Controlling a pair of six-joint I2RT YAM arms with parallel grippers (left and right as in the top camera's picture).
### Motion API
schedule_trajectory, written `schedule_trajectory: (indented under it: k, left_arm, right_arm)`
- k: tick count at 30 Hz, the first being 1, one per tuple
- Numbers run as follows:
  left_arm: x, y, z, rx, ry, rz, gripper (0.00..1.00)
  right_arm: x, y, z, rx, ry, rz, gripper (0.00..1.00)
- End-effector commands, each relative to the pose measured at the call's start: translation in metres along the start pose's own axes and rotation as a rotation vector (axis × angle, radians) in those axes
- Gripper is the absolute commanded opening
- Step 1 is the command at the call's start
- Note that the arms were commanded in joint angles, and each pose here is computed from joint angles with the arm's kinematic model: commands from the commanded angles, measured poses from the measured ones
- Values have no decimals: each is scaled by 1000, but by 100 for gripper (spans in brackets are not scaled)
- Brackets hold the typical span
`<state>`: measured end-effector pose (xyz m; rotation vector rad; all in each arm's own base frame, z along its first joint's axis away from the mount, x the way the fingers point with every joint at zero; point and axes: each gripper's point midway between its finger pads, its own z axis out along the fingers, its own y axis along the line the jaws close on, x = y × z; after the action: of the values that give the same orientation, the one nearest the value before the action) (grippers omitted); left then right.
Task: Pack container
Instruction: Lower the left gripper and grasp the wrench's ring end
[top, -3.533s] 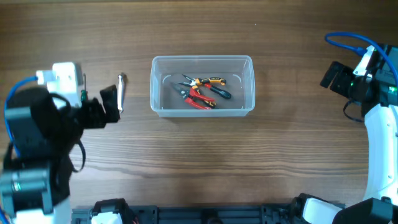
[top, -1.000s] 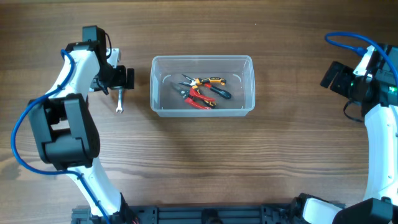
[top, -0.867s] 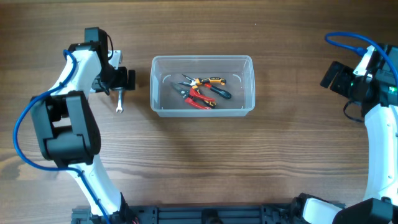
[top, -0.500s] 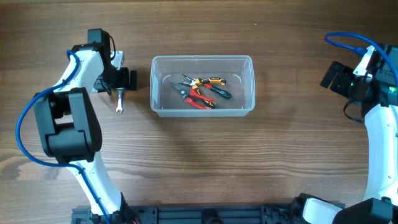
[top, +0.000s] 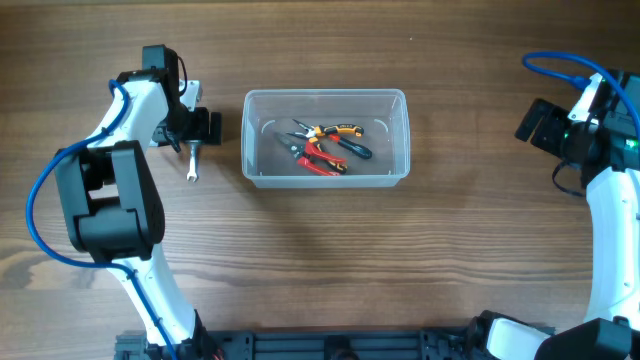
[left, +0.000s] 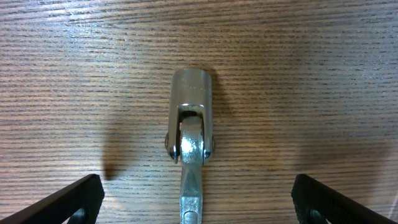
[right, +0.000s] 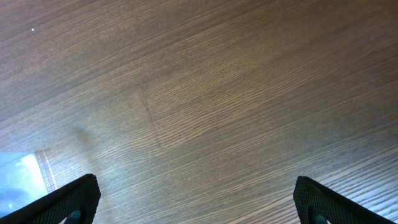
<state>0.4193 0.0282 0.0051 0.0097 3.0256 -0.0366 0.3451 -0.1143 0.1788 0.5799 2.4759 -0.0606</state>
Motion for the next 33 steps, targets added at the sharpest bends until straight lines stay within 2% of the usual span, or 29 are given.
schedule_trajectory:
  k: [1,16,31,33]
  left_arm:
    - [-1,-1,2,-4,5,27,100]
    - [10,-1,14,1,62,17,100]
    - [7,-1,14,0,51,-1,100]
    - [5,-1,14,-1,43,-1,93]
  right_arm:
    - [-2,-3,-2,16,-10,19,100]
    - [-2,-3,-2,16,-11,19,100]
    - [-2,-3,-2,16,-11,19,100]
    - [-2,-3,-2,16,-11,19,100]
